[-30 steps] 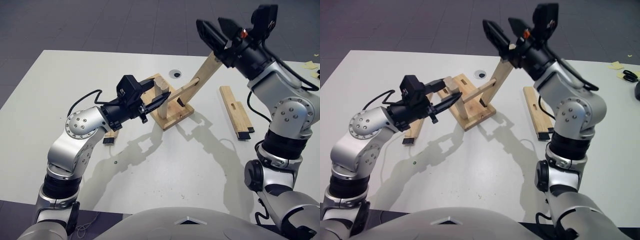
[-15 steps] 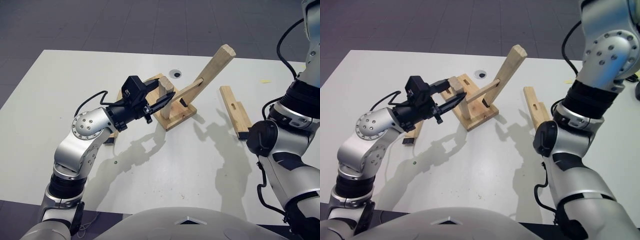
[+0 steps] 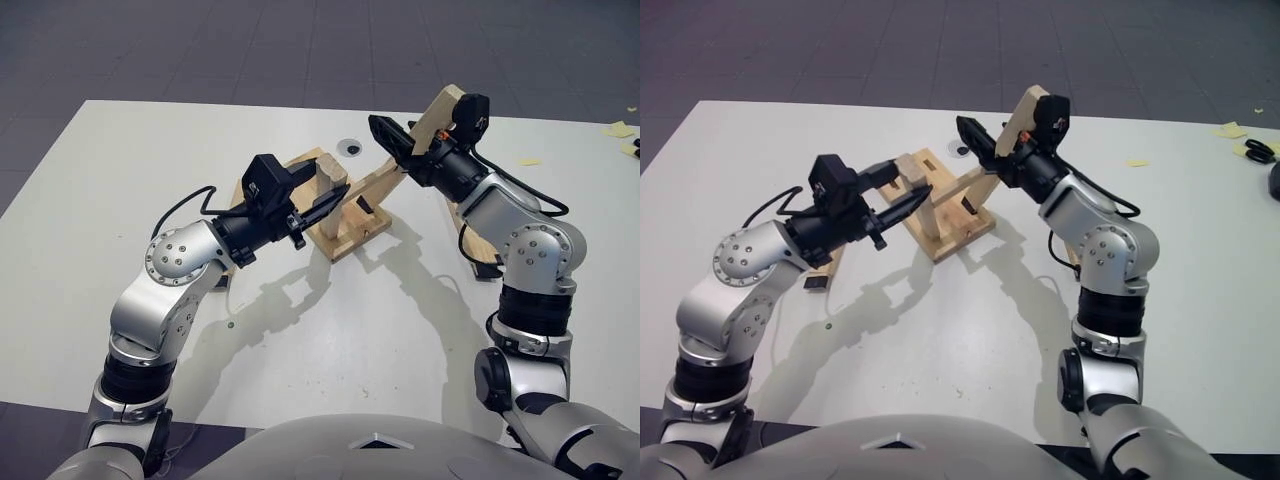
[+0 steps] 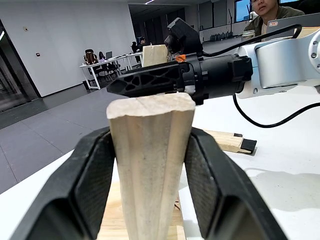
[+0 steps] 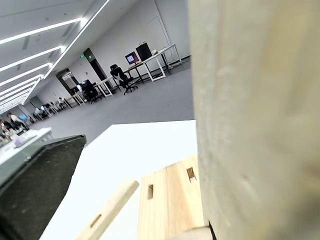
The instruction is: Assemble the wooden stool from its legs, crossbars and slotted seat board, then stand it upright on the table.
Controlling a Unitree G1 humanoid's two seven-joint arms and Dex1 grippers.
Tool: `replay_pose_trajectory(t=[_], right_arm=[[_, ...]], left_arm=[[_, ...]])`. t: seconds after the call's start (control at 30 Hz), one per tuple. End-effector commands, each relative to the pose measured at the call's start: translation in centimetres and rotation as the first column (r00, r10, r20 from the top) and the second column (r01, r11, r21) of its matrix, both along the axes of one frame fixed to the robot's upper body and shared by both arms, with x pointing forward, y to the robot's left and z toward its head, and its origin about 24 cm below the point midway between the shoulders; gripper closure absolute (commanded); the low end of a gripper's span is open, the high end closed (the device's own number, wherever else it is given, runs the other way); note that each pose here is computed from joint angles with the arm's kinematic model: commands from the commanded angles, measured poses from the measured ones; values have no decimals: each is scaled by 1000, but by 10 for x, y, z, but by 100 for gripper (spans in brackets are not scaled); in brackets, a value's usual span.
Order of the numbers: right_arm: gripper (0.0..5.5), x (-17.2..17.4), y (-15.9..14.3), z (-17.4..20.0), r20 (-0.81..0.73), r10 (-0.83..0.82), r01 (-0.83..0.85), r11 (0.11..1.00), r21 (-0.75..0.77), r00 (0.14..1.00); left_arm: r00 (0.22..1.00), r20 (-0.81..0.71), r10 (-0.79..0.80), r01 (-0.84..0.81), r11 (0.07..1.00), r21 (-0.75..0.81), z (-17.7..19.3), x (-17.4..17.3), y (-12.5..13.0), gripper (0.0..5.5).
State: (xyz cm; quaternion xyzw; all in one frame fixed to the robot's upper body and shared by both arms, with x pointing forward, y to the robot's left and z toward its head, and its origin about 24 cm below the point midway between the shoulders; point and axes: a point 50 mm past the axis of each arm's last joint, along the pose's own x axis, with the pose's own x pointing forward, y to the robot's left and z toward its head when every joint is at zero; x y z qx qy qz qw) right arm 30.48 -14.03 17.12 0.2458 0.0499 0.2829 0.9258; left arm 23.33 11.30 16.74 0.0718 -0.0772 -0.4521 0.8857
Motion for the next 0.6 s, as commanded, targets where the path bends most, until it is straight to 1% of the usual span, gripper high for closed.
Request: replay_pose_trajectory(t=[0.03,0.2,0.37,0.6], right_arm=[[10,-4,9,21,72,43,-48,997,66,996],[10,-2,6,28,103,30,-39,996,81,994],[10,-5,0,25,87,13,-18,998,61,996],[10,-13,-23,9,46,-17,17,1000,-14,999]], left_arm=[[995,-88,-34,36,999,19,-15,-2,-5,348],[996,-85,-42,44,999,22,-15,-1,-6,348],[996,-82,-42,45,999,29,-14,0,-5,348],[996,-82,-41,44,999,29,-14,-1,-4,348]])
